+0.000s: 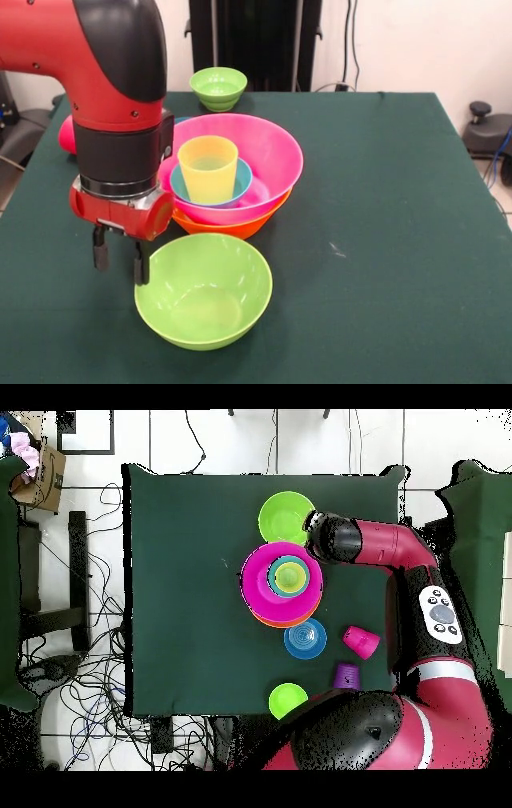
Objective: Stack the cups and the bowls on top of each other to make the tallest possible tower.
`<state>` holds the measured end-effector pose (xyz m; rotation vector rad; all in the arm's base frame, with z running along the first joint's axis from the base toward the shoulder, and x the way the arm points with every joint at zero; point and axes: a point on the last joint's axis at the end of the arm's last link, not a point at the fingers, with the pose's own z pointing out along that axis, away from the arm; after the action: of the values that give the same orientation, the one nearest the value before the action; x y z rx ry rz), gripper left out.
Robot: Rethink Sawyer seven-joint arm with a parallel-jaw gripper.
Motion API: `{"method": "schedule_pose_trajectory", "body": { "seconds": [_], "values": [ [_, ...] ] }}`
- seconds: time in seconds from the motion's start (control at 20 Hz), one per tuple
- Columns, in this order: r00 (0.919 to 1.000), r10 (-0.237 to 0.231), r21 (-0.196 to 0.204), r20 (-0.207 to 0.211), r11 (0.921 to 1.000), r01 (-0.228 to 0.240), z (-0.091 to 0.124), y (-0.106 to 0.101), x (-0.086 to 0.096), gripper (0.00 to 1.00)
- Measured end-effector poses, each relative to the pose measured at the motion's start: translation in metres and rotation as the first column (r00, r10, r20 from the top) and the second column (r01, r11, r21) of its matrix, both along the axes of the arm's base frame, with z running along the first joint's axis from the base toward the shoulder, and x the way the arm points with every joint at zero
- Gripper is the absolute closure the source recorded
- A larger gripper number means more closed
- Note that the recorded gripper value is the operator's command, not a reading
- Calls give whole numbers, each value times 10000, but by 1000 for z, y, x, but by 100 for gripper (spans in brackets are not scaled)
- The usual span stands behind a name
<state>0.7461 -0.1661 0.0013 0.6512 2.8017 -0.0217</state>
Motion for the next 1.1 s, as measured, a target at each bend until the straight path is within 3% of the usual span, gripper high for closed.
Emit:
{"method": "schedule_pose_trajectory", "body": {
  "seconds": [0.45, 1.1],
  "values": [
    [9993, -185, 310, 322, 9994, 175, -31, -3, -9, 0],
    [10000, -32, 551, 66, 9985, 29, -40, 13, -22, 0]
  ]
}}
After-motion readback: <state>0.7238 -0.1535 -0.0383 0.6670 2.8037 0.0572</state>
